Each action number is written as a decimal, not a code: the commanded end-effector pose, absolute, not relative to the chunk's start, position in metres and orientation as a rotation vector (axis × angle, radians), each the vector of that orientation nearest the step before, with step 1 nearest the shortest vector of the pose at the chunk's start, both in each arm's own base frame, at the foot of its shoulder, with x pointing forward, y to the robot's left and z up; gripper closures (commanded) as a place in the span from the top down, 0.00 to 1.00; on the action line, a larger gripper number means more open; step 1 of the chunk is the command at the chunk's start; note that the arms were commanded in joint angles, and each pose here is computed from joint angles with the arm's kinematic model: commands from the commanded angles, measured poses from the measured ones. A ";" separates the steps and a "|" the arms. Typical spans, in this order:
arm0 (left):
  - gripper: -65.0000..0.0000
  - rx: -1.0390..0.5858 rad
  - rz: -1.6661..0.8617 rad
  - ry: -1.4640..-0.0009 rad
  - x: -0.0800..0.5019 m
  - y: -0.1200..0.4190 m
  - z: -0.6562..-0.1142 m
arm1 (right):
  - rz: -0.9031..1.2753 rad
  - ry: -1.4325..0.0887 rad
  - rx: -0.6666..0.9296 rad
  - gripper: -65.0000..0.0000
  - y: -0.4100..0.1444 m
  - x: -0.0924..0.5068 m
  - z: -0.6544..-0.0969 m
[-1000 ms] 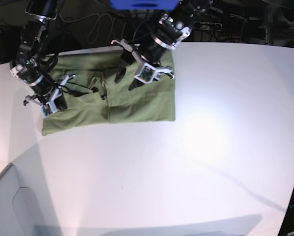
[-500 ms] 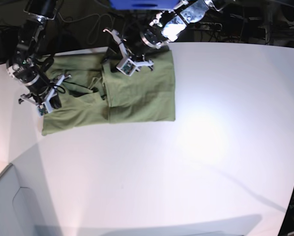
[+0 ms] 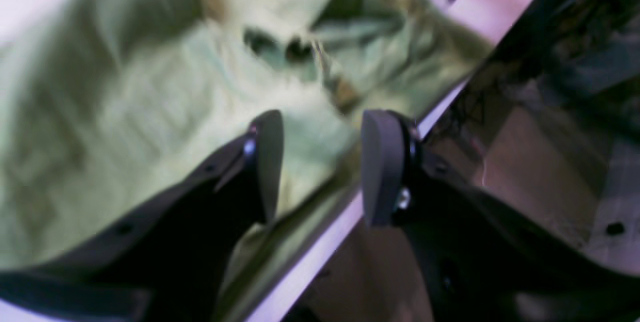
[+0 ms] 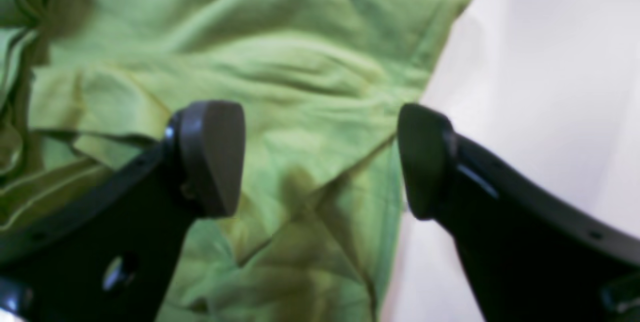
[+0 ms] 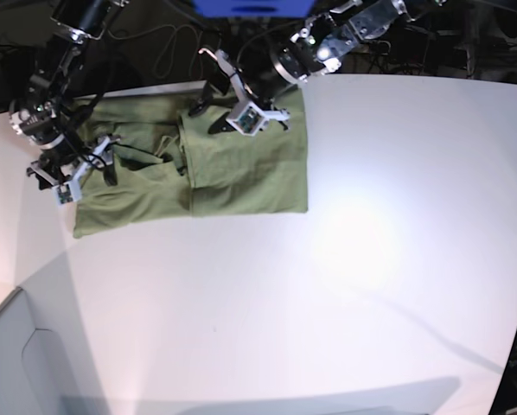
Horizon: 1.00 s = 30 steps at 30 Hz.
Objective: Fold the T-shirt properly
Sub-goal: 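Raise the left gripper and move it back beside the folded shirt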
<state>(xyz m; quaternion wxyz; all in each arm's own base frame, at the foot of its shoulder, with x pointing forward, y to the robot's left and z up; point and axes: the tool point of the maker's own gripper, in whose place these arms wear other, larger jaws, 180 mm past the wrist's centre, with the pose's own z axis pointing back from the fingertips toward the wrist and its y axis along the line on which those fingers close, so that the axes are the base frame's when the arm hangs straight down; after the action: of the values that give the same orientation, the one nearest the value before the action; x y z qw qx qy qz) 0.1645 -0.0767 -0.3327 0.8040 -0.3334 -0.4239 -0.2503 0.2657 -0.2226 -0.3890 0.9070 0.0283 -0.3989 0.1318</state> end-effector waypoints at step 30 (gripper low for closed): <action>0.38 -0.266 0.020 -1.042 0.251 0.108 -0.358 | 0.177 -0.706 0.098 0.51 -0.249 0.235 -0.433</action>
<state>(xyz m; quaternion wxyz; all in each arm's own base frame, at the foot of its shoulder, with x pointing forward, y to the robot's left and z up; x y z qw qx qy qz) 0.2475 0.1102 -0.3674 0.8691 -0.1214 -0.4793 0.0133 0.2417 -0.2471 -0.4288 0.9266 0.0507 -0.3653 0.0738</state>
